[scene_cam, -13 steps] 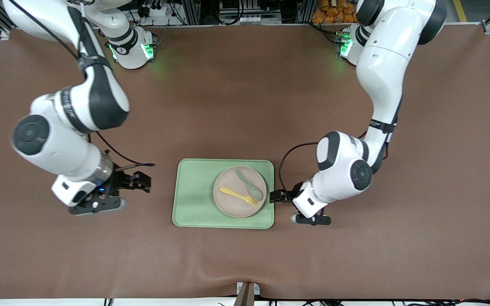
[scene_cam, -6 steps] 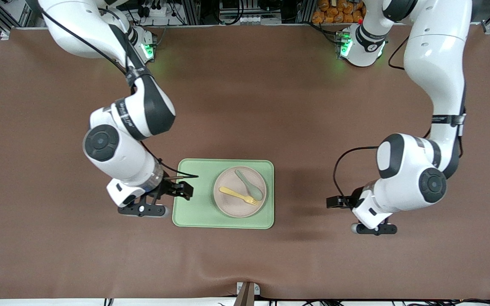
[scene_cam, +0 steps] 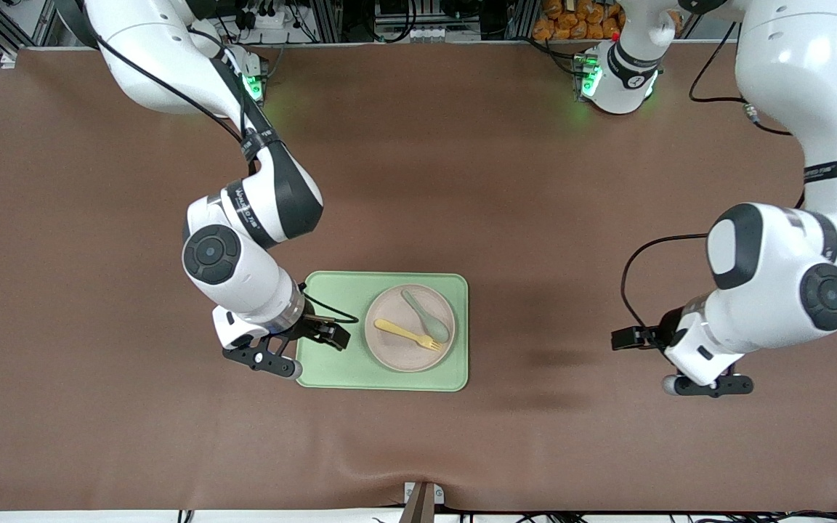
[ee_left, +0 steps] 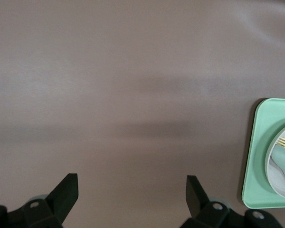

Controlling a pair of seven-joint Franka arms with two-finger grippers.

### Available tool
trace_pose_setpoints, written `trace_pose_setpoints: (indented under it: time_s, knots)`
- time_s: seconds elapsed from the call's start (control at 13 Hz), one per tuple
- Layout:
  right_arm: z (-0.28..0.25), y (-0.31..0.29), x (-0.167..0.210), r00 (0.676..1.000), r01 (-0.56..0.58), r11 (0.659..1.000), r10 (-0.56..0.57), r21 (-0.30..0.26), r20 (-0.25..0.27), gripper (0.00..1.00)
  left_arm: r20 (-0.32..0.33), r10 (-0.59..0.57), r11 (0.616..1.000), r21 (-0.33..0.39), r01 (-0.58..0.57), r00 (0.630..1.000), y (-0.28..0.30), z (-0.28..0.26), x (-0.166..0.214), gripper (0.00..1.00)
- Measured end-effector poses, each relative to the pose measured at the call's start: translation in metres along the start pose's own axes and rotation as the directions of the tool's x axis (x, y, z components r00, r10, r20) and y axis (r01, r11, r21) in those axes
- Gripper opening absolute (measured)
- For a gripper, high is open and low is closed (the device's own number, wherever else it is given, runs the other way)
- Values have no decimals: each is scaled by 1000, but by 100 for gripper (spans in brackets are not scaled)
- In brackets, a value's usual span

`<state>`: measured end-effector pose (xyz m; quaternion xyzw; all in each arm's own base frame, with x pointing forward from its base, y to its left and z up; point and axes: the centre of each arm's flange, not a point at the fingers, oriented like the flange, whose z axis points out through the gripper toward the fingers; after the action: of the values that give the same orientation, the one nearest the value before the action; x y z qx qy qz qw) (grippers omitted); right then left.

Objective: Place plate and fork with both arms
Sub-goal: 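Move the right gripper over the plate while the left gripper withdraws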

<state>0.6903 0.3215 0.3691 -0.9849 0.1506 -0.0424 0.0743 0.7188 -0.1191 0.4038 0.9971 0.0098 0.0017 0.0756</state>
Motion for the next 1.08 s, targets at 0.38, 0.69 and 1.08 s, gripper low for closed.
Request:
trace_pose_setpoints:
  time_s: [0.38, 0.69, 1.08]
  knots:
    - [25, -32, -23, 939, 340, 940, -340, -23, -57, 100, 16, -23, 993, 114, 21, 1000, -39, -63, -18, 100]
    - [31, -72, -56, 825, 556, 829, -559, -58, -80, 100, 12, -89, 989, 120, 87, 996, -94, -109, -46, 100]
    - [37, -90, -77, 698, 710, 701, -714, -76, -64, 100, -25, -31, 993, 115, 34, 999, -49, -167, -97, 100]
